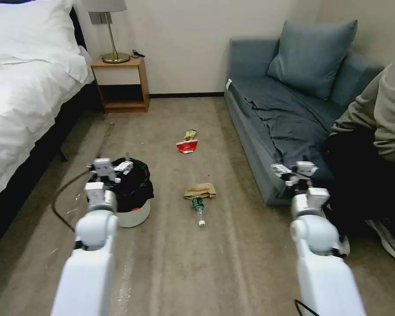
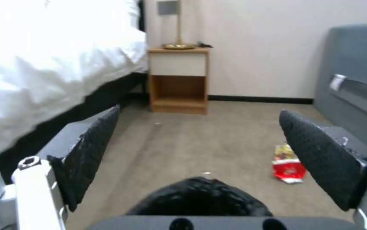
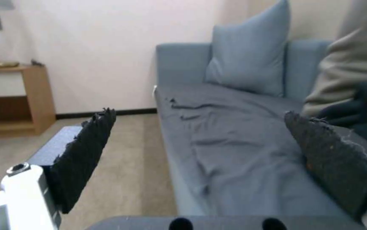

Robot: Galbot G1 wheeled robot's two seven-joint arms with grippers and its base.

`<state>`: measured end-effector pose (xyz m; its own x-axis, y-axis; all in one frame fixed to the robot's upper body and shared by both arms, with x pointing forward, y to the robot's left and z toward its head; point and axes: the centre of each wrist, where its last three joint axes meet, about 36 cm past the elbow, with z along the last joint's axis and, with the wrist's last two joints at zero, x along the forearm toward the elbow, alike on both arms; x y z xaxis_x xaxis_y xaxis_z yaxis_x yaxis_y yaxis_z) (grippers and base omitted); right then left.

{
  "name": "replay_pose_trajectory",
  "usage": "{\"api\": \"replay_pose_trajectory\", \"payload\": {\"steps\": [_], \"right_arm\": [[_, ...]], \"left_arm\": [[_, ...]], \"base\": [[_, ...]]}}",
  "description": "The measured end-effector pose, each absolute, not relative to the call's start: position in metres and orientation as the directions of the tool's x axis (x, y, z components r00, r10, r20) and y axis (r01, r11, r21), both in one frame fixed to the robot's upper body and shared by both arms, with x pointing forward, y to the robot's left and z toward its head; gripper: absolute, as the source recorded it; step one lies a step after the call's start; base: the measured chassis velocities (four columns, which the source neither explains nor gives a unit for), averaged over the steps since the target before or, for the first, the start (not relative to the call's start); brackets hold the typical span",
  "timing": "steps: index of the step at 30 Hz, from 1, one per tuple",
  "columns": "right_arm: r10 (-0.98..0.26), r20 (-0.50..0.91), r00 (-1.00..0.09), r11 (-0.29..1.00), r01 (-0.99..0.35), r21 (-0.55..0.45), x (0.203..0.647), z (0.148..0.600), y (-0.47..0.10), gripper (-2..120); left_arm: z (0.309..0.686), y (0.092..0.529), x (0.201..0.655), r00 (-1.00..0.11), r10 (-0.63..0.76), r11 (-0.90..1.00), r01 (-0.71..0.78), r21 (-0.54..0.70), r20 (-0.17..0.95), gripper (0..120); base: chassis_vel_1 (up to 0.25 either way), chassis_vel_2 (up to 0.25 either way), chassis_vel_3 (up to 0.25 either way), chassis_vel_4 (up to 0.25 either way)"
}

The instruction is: Pick up the trash bin, then pick up the garbage on the floor and place it into the trash bin.

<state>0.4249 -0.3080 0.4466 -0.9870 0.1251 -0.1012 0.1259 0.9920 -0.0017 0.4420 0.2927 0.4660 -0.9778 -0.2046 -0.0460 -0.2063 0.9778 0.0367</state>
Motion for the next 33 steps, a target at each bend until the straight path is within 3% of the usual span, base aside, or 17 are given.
{"api": "replay_pose_trajectory", "payload": {"steps": [3, 11, 24, 28, 33], "right_arm": [[0.138, -0.117, -0.983, 0.990, 0.137, 0.014, 0.394, 0.485, -0.328, 100], [0.113, -0.142, -0.983, 0.994, 0.112, 0.012, 0.344, 0.544, -0.340, 100], [0.077, -0.149, -0.986, 0.997, 0.077, 0.006, 0.325, 0.565, -0.338, 100], [0.001, -0.160, -0.987, 1.000, -0.001, 0.014, 0.329, 0.555, -0.336, 100], [-0.227, -0.204, -0.952, 0.970, -0.239, 0.037, 0.339, 0.519, -0.328, 100]], "left_arm": [[0.510, 0.305, 0.416, -0.965, -0.259, 0.965, -0.260, 0.038, -0.031, 100], [0.563, 0.311, 0.371, -0.957, -0.289, 0.956, -0.288, 0.056, 0.010, 100], [0.539, 0.319, 0.370, -0.947, -0.303, 0.953, -0.299, 0.051, 0.104, 100], [0.532, 0.321, 0.373, -0.945, -0.306, 0.952, -0.302, 0.054, 0.112, 100], [0.509, 0.331, 0.385, -0.934, -0.326, 0.945, -0.322, 0.055, 0.146, 100]], "base": [[0.000, 0.000, 0.000, 0.000], [0.000, 0.000, 0.000, 0.000], [0.000, 0.000, 0.000, 0.000], [0.000, 0.000, 0.000, 0.000], [0.000, 0.000, 0.000, 0.000]]}}
